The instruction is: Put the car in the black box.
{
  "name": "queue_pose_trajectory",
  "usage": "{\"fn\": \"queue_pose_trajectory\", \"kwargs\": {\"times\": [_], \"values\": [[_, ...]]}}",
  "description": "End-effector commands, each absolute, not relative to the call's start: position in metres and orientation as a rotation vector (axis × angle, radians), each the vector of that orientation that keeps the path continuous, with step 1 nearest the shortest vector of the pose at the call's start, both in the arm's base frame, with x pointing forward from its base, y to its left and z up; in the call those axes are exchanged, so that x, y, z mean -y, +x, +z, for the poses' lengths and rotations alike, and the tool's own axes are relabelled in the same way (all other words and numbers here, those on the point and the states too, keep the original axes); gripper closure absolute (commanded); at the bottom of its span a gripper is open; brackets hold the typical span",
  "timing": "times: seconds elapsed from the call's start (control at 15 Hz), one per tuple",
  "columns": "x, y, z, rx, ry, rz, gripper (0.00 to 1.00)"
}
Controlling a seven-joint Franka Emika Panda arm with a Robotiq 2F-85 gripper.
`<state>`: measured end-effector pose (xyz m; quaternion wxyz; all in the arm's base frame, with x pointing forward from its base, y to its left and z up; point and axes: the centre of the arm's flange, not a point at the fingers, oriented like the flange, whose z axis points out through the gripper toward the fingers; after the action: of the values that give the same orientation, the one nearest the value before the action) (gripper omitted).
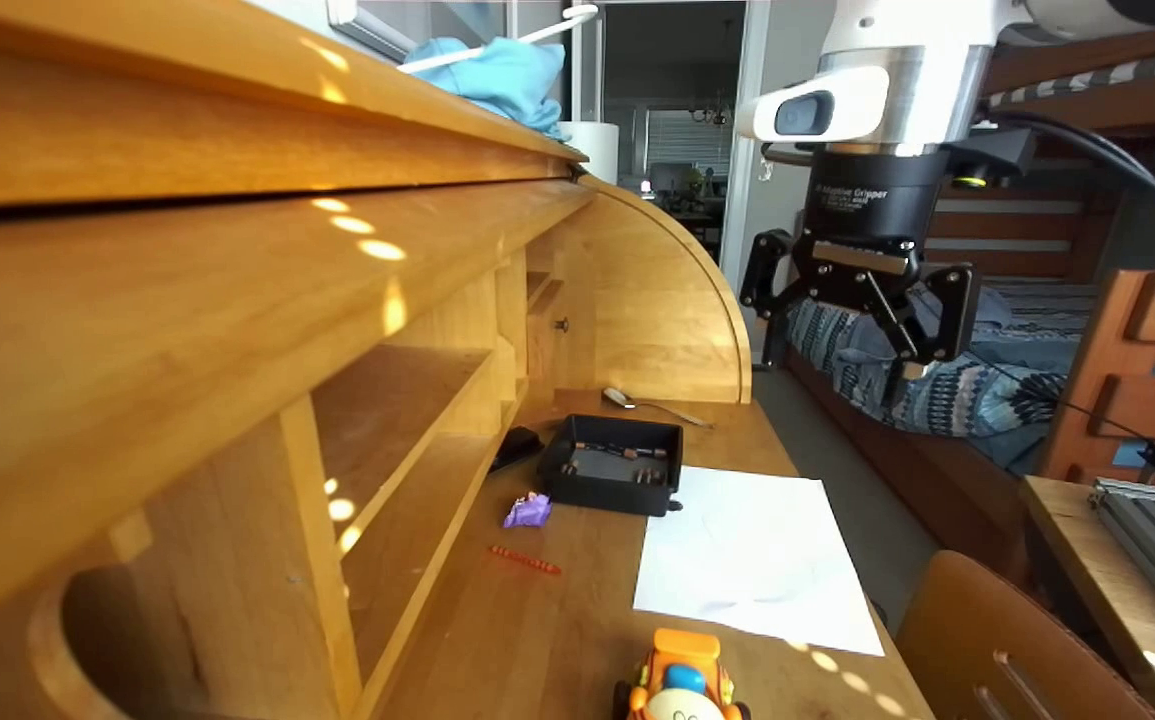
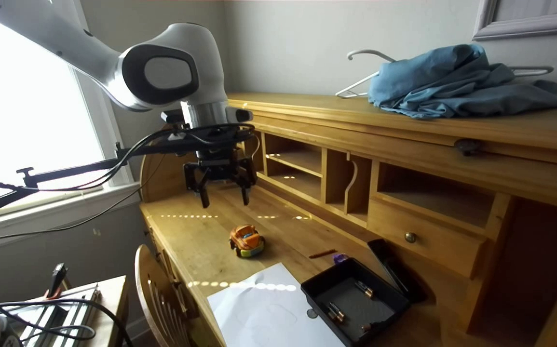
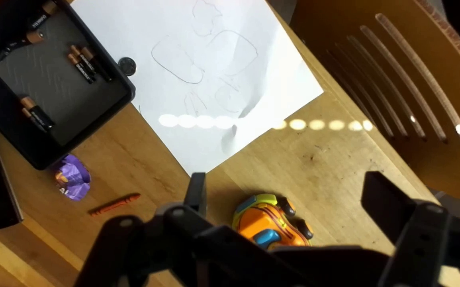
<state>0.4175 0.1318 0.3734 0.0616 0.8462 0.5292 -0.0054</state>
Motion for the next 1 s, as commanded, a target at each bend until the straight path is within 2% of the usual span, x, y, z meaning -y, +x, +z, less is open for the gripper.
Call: {"fn": "queue_pose_trajectory", "kwargs": {"times": [0.0, 0.47, 0.93], "values": [[-0.15, 0.456, 0.335, -1.783, 2.455, -0.094, 0.0], [-0.236, 0.493, 0.266, -1.883, 2.253, -0.104, 0.0], [-0.269, 0.51, 0.218, -2.032, 2.139, -0.204, 0.0]]}}
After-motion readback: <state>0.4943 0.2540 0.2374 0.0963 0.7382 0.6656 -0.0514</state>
